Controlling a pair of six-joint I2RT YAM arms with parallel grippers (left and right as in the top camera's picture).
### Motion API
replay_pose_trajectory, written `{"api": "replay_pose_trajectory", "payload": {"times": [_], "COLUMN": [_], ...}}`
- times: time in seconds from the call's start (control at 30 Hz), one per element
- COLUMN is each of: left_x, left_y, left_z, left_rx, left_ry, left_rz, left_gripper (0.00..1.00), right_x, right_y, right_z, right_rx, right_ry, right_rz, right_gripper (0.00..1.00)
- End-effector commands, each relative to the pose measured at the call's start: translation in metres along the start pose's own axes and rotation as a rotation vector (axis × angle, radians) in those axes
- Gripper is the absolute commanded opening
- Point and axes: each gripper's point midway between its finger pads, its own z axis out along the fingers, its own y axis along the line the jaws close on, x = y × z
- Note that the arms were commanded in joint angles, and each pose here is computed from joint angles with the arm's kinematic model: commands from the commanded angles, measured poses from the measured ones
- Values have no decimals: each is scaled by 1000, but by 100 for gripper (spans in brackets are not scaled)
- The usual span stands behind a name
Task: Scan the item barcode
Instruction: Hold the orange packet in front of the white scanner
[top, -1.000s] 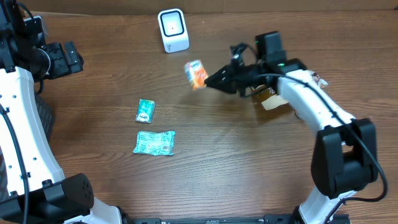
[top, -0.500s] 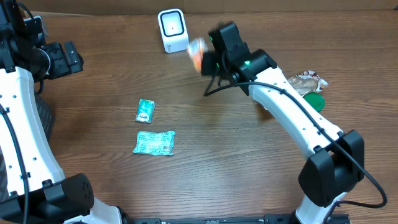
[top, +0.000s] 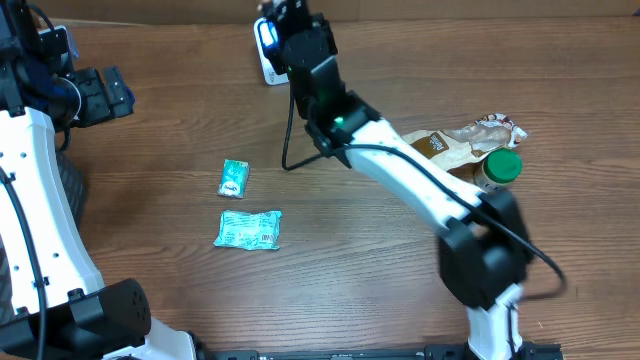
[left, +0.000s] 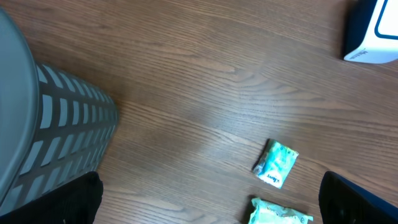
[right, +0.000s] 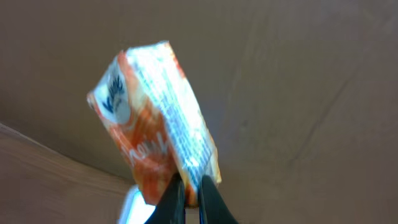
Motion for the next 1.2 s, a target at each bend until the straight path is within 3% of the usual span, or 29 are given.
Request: {"api": "replay_pose_trajectory", "payload": {"times": [0.0, 0.17, 0.33, 0.73, 1.17], "left_x": [-2, -2, -2, -2, -2], "left_y": [0, 0, 0, 0, 0], "left_z": [-3, -3, -3, -3, -3], "left_rx": [-3, -3, -3, -2, -3], "left_ry": [-12, -12, -12, -12, -13], "left_rz": [23, 23, 23, 23, 23], "left_gripper": [100, 100, 100, 100, 100], "right_x": [62, 115, 148, 123, 141], "right_y": [13, 33, 41, 37, 3], "right_z": [28, 48, 54, 58, 72], "right_rx": [31, 38, 24, 36, 46], "right_ry": [55, 48, 79, -35, 8], "right_rz": [-343, -546, -584, -527, -350], "right_gripper": [4, 4, 4, 4, 4]}}
